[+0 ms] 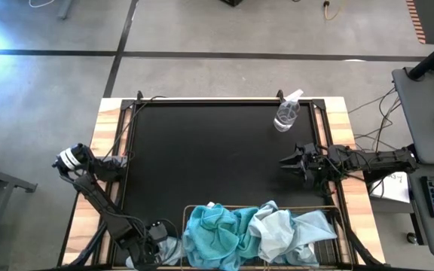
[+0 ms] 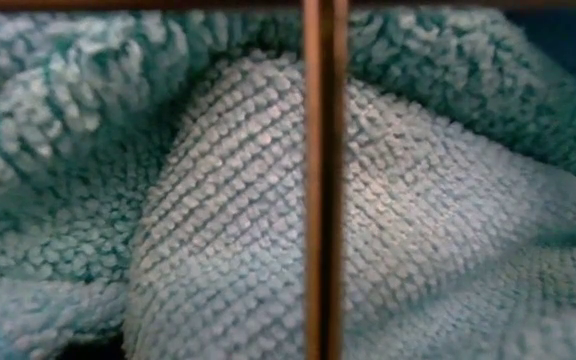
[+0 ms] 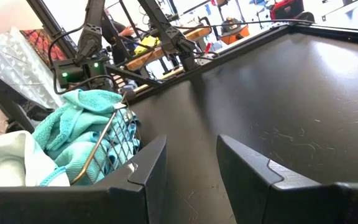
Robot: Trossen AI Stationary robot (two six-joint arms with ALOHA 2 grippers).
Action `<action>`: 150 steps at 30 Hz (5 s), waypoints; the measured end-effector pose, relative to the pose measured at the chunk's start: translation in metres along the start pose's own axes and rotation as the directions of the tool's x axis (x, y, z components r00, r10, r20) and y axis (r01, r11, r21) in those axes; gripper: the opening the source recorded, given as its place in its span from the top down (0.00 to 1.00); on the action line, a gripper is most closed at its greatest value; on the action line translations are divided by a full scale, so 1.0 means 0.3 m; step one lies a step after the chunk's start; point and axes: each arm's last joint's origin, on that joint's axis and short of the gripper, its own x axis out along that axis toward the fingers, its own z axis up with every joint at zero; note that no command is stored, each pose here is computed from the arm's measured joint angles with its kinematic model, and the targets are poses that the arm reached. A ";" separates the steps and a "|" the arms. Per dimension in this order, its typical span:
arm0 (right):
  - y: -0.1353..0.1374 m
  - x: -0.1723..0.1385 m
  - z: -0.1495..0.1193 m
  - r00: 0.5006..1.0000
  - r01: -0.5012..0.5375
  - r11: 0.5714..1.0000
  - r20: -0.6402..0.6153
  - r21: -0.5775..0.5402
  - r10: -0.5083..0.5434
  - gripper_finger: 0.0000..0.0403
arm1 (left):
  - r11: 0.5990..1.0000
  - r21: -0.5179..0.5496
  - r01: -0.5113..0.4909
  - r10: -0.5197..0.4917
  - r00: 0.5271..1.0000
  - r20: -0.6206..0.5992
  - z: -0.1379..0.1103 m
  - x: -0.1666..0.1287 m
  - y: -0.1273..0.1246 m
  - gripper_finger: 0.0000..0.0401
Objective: Sort microfiber towel by color & place in baskets
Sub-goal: Put the light blue towel into the right wire basket
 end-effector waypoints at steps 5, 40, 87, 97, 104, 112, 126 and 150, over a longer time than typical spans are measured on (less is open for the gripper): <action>0.000 0.000 0.000 1.000 0.000 1.000 0.000 0.000 0.000 0.67 | 0.999 0.029 0.025 -0.025 1.000 0.005 0.010 -0.019 -0.034 0.99; 0.003 0.001 0.008 0.999 -0.011 1.000 0.035 -0.004 0.011 0.67 | 0.619 0.500 -0.606 -0.114 0.561 0.820 0.435 -0.632 -0.562 1.00; 0.001 0.002 0.021 0.994 0.048 0.998 0.098 -0.051 -0.043 0.67 | 0.434 0.767 -0.472 -0.814 0.159 0.558 0.924 -0.856 -0.581 1.00; 0.009 0.001 0.028 0.994 -0.001 1.000 0.110 0.014 0.000 0.67 | 0.421 0.803 -0.421 -0.775 0.294 0.560 0.933 -0.814 -0.562 1.00; 0.127 -0.065 0.152 0.684 -0.565 0.731 0.278 -0.384 0.674 0.67 | 0.426 0.814 -0.395 -0.762 0.328 0.558 0.933 -0.801 -0.558 1.00; 0.144 -0.057 0.156 0.614 -0.665 0.650 0.226 -0.369 0.756 0.67 | 0.426 0.814 -0.395 -0.762 0.329 0.558 0.933 -0.802 -0.558 1.00; 0.142 -0.037 0.150 0.638 -0.690 0.667 0.198 -0.280 0.744 0.67 | 0.421 0.818 -0.392 -0.752 0.353 0.557 0.932 -0.794 -0.555 1.00; 0.139 -0.003 0.157 0.707 -0.643 0.736 0.208 -0.210 0.676 0.67 | 0.418 0.820 -0.390 -0.746 0.368 0.555 0.932 -0.790 -0.553 1.00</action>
